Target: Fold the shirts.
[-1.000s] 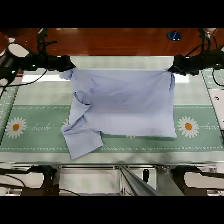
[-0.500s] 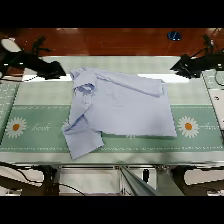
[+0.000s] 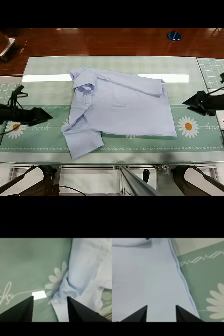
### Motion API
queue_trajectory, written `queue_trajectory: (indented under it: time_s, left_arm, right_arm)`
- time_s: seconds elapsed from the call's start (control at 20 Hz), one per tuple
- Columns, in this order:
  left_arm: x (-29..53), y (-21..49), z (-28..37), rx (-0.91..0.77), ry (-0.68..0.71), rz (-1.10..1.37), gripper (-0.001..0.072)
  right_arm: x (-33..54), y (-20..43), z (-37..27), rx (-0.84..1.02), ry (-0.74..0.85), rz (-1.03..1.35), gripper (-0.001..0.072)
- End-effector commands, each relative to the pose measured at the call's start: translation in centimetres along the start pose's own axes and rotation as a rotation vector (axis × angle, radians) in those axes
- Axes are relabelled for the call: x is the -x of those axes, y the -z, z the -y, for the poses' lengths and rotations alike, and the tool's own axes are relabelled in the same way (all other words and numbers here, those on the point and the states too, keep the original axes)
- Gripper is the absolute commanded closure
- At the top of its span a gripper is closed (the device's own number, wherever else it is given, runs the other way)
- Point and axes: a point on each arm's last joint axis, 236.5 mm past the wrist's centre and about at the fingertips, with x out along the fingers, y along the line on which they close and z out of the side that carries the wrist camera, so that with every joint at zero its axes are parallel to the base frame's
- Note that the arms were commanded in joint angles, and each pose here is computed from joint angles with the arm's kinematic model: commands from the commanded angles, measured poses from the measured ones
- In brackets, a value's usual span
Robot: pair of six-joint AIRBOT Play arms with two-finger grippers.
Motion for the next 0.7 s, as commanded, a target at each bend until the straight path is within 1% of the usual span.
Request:
queue_trajectory:
  time_s: [0.0,0.15,0.35,0.5,0.65]
  left_arm:
    - [-1.9,3.6,1.4,-0.046,0.091,-0.025,0.0201]
    - [-3.6,5.6,2.6,-0.166,0.121,-0.108,0.0210]
    - [-4.4,5.6,3.1,-0.264,0.107,-0.118,0.0221]
    - [-4.4,5.9,2.0,-0.285,0.059,-0.139,0.0221]
    - [-4.6,5.0,1.6,-0.287,0.036,-0.107,0.0220]
  right_arm:
    - [-1.3,3.8,-1.3,-0.026,-0.113,0.005,0.0303]
    - [-1.4,4.6,-1.3,-0.026,-0.115,-0.001,0.0304]
    - [-1.4,4.7,-1.4,-0.029,-0.118,-0.005,0.0304]
    - [-1.4,4.7,-1.4,-0.032,-0.118,-0.007,0.0304]
    - [-1.4,4.7,-1.4,-0.033,-0.118,-0.006,0.0304]
